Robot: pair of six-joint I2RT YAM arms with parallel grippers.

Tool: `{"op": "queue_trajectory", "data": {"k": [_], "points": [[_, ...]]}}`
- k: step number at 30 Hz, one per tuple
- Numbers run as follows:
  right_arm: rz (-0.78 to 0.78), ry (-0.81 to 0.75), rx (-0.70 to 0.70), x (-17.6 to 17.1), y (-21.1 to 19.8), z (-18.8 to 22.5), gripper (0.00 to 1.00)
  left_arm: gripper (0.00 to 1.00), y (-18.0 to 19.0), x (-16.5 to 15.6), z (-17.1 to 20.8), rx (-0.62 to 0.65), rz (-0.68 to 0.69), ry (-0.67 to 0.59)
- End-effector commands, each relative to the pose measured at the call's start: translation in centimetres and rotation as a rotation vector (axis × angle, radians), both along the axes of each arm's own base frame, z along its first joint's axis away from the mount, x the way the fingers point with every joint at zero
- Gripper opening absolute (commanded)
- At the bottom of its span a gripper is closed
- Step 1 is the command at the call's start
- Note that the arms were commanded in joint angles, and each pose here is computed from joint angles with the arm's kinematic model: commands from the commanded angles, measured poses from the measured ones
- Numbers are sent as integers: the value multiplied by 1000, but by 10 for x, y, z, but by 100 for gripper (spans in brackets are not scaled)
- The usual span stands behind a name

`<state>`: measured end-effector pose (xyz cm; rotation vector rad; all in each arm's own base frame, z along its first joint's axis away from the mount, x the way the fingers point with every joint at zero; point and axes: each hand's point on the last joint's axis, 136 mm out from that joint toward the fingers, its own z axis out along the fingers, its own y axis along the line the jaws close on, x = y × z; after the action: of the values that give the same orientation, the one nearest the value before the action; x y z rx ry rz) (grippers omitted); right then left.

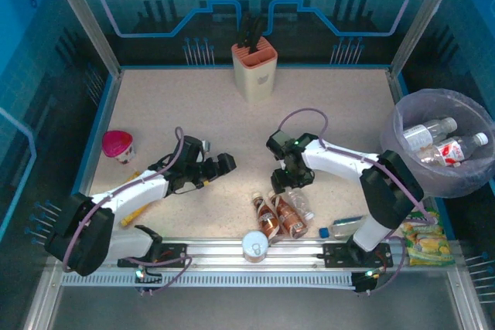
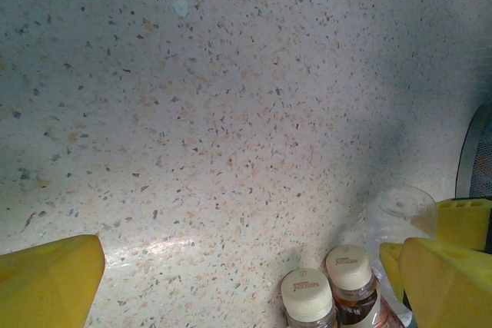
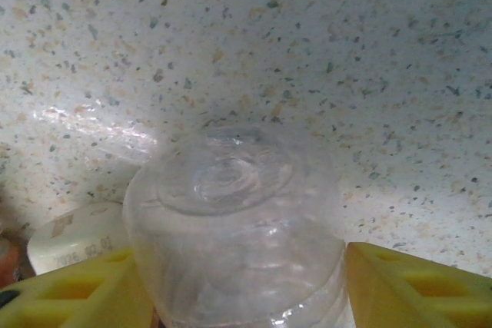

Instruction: Put the plastic bottles in the bin

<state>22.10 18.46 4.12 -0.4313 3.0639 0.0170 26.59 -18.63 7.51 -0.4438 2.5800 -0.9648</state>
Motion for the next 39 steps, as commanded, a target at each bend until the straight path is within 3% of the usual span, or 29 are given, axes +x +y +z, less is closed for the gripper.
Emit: {"op": "queue_trajectory", "data": {"k": [1, 9, 15, 19, 23, 29, 35, 39], "points": [[-16, -18, -53, 4, -13, -2, 62, 99, 6, -3, -1, 8, 8, -2], [-42, -100, -57, 20, -31, 32, 57, 99, 5, -3, -2, 8, 7, -4], [-80, -264, -6, 38, -44, 111, 51, 99, 5, -2, -2, 9, 6, -7], [-160, -406, 138, 51, -62, 179, 50, 99, 4, 0, -1, 0, 8, -8], [-291, -620, 312, 67, -102, 265, 49, 99, 1, 1, 1, -15, 5, -10], [-478, -879, 455, 78, -172, 369, 48, 99, 0, 2, 3, -22, 7, -12], [-692, -1058, 532, 86, -243, 419, 48, 99, 3, 1, 9, -7, 6, -29], [-853, -1159, 382, 80, -299, 425, 46, 99, 6, 1, 17, 8, 9, -53]]}}
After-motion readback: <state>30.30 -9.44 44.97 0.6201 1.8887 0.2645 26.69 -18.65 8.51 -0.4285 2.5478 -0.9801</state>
